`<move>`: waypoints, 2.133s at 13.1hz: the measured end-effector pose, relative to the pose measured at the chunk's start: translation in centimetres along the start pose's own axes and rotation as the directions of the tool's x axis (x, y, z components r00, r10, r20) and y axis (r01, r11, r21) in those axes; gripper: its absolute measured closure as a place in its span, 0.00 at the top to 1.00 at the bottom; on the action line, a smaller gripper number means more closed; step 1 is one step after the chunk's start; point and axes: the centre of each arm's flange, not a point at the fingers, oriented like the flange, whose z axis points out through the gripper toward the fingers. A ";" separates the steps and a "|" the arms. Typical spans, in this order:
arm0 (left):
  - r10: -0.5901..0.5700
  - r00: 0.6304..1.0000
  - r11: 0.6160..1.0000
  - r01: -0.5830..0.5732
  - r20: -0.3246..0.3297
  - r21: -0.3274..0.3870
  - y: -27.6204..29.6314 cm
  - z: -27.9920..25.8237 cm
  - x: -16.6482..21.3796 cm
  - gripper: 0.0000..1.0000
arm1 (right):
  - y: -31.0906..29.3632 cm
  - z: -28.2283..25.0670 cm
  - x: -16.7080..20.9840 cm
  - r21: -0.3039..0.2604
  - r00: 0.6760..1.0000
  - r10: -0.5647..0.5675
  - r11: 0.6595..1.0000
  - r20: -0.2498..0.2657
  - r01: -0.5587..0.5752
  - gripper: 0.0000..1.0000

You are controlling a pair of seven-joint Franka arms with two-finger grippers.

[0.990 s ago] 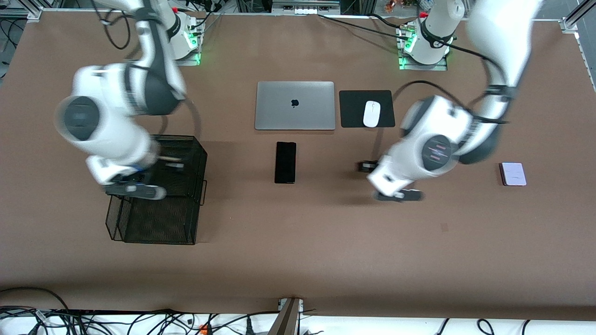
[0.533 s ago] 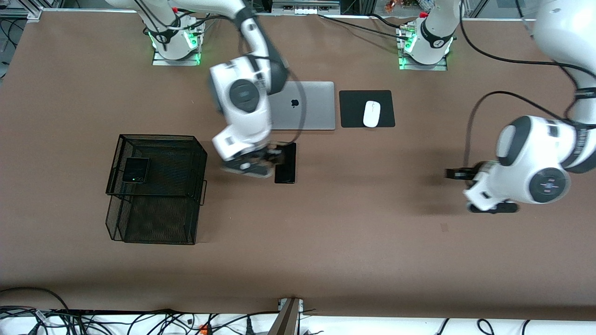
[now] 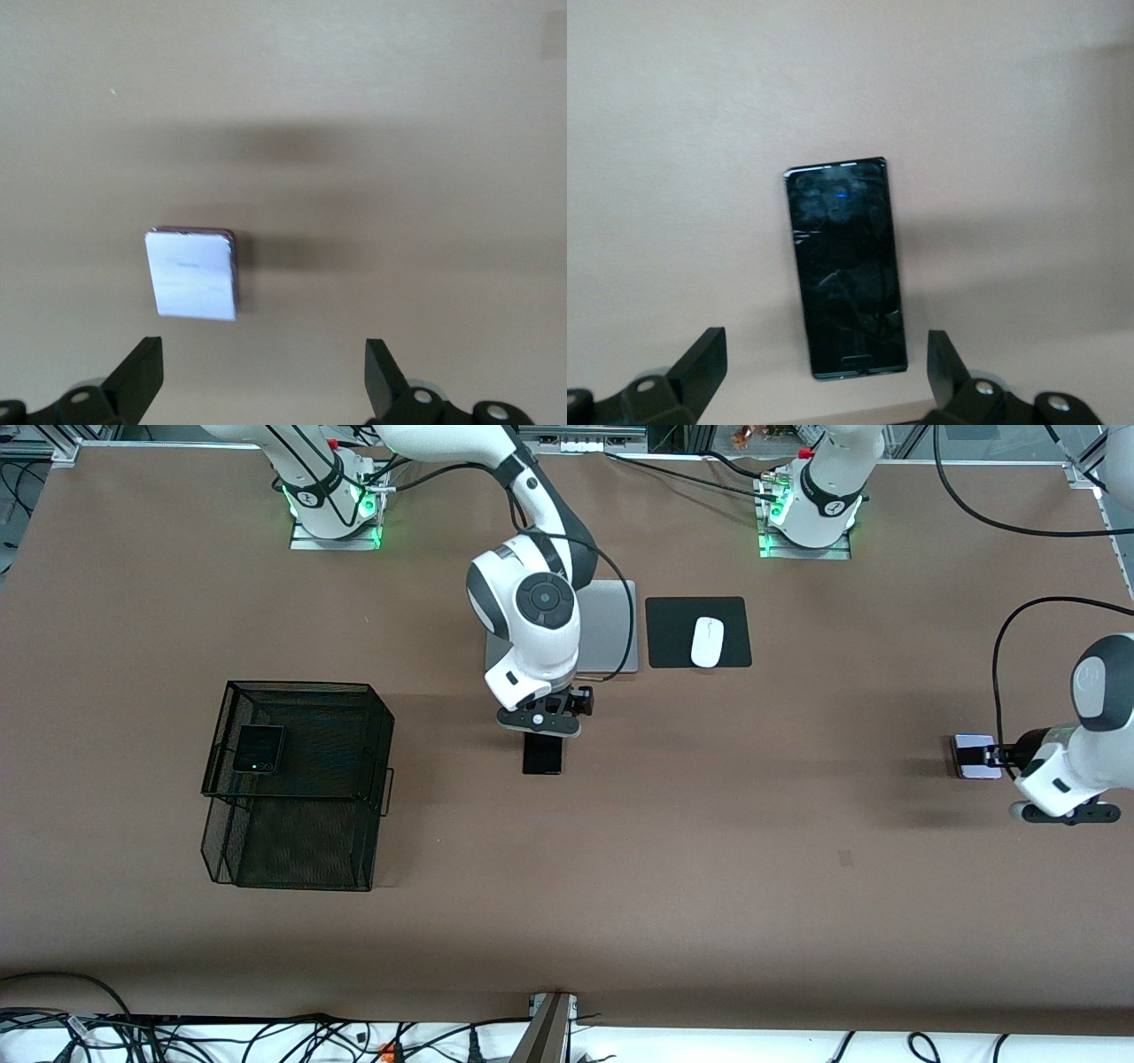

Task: Place phones with both arms
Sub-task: 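Grasp the tall phone with the right gripper while the left gripper grasps HUAWEI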

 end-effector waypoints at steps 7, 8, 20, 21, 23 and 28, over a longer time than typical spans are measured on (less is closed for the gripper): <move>0.083 0.974 0.995 -0.091 -0.212 -0.028 -5.9 10.0 -5.2 1.00 | 0.3 6.6 -1.3 0.005 0.999 -0.009 1.000 -0.037 0.009 1.00; 0.094 0.969 0.994 -0.104 -0.228 -0.032 -6.3 11.0 -5.7 1.00 | 0.2 7.3 -1.6 0.014 0.999 -0.011 1.000 -0.043 0.011 1.00; 0.074 0.955 0.992 -0.099 -0.286 -0.075 -8.6 15.6 -6.1 1.00 | -0.2 9.5 -2.3 0.033 0.997 -0.028 0.999 -0.067 0.030 0.79; 0.053 0.957 0.994 -0.080 -0.285 -0.081 -8.7 15.6 -6.2 1.00 | -0.3 9.2 -2.3 0.030 0.998 -0.030 0.999 -0.060 0.031 0.79; -0.001 0.960 0.995 -0.027 -0.279 -0.097 -8.8 15.7 -6.2 1.00 | -0.8 6.2 -1.9 0.024 0.999 -0.030 0.999 -0.030 0.030 0.79; -0.035 0.962 0.993 0.003 -0.270 -0.118 -8.7 16.5 -6.0 1.00 | 1.6 -10.6 1.6 0.013 0.999 -0.009 1.000 0.054 0.008 0.79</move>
